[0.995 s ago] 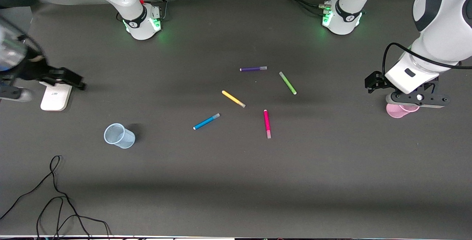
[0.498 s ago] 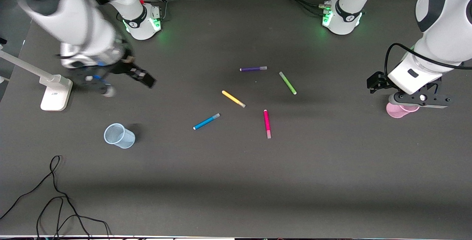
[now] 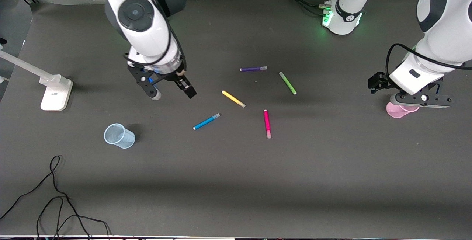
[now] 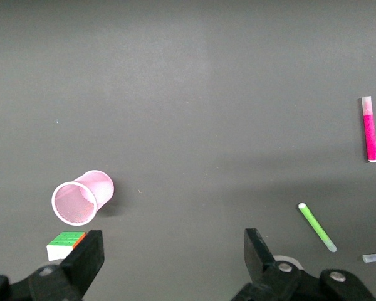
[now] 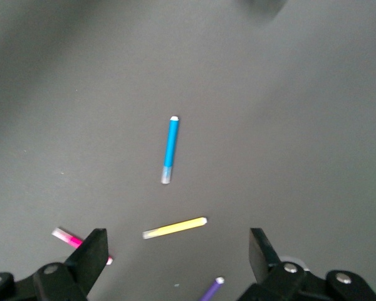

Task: Place pink and blue markers in matching cups
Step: 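Move the right gripper over the blue marker, then lower the right gripper onto the blue marker while the left gripper reaches pink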

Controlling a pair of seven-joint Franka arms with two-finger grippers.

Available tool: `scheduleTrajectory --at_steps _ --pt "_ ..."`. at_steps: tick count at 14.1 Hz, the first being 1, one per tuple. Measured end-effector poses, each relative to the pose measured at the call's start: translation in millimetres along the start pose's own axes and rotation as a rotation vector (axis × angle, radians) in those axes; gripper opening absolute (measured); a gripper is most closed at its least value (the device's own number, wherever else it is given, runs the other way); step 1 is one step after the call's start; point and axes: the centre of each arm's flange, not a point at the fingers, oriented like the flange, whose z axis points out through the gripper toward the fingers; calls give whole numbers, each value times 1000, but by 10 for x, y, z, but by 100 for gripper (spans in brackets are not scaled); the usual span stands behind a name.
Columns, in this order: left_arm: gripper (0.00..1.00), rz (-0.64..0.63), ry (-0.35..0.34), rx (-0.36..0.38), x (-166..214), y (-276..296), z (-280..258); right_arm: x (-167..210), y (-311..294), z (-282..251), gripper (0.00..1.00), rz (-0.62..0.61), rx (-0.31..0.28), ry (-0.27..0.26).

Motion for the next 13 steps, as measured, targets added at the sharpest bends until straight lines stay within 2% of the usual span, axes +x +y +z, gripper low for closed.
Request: scheduleTrajectory --at_steps 5,8,10,13 --pt "100 10 1 -5 -2 64 -5 -168 -156 299 100 52 5 -21" --pt "100 15 -5 -55 -4 238 5 -174 -204 607 100 70 1 -27" --pt "99 -9 -16 -78 9 498 59 -180 -197 954 100 74 5 -23" --pt "99 -76 -9 -90 99 1174 286 -201 -129 1572 100 76 14 -13"
